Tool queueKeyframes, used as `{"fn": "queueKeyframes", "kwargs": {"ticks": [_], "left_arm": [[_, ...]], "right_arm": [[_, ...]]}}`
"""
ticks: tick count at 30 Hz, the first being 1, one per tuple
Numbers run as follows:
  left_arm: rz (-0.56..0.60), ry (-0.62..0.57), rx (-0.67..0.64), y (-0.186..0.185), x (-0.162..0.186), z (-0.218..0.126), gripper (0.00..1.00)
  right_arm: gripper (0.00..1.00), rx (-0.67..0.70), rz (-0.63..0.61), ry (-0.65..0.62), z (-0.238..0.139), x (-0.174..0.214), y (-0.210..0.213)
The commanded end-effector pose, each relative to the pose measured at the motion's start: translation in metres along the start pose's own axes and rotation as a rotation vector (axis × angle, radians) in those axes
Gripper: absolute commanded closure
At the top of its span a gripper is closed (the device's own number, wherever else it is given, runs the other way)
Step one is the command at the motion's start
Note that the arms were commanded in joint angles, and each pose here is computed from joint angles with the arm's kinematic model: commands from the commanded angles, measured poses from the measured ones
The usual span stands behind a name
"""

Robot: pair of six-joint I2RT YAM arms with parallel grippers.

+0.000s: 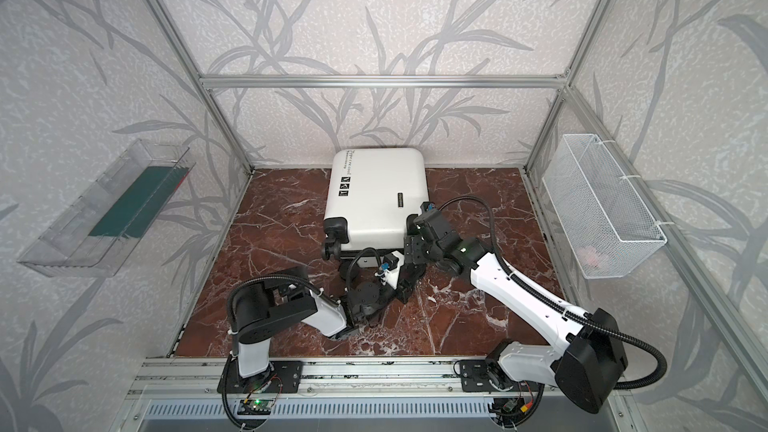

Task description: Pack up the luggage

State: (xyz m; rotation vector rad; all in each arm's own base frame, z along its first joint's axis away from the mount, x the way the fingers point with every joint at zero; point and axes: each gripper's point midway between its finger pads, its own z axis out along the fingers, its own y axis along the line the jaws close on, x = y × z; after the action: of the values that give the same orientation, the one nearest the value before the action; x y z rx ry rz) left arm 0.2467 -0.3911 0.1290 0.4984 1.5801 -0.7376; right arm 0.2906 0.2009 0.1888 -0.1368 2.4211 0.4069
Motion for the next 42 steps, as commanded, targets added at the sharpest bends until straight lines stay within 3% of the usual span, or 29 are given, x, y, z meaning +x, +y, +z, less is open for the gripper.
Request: {"fn": "queueKeyframes", "kwargs": {"ticks": [1, 5, 10, 19, 30, 37, 42], "left_arm": [[0.010, -0.044, 0.046, -0.008, -0.020, -0.017, 0.47], [0.005, -0.034, 0.041, -0.001, -0.029, -0.037, 0.41], [0.043, 0.073, 0.018, 0.000, -0.044, -0.047, 0.40], [0.136, 0.242, -0.134, 0.031, -0.095, -0.061, 0.29], [0.080, 0.337, -0.142, 0.074, -0.114, -0.067, 0.17], [0.078, 0.374, -0.062, 0.066, -0.108, -0.071, 0.17], [0.043, 0.380, 0.016, 0.055, -0.091, -0.076, 0.16]], "right_arm": [[0.14, -0.102, 0.035, -0.090, -0.029, -0.028, 0.007], [0.14, -0.098, 0.091, -0.127, -0.050, -0.032, -0.018], [0.15, -0.074, 0.191, -0.143, -0.062, -0.027, -0.056], [0.16, -0.038, 0.261, -0.069, -0.027, 0.004, -0.088], [0.24, -0.141, 0.225, -0.018, 0.003, 0.007, -0.061], [0.26, -0.215, 0.162, 0.021, 0.017, 0.013, -0.015], [0.26, -0.220, 0.141, 0.035, 0.020, 0.013, -0.008]]}}
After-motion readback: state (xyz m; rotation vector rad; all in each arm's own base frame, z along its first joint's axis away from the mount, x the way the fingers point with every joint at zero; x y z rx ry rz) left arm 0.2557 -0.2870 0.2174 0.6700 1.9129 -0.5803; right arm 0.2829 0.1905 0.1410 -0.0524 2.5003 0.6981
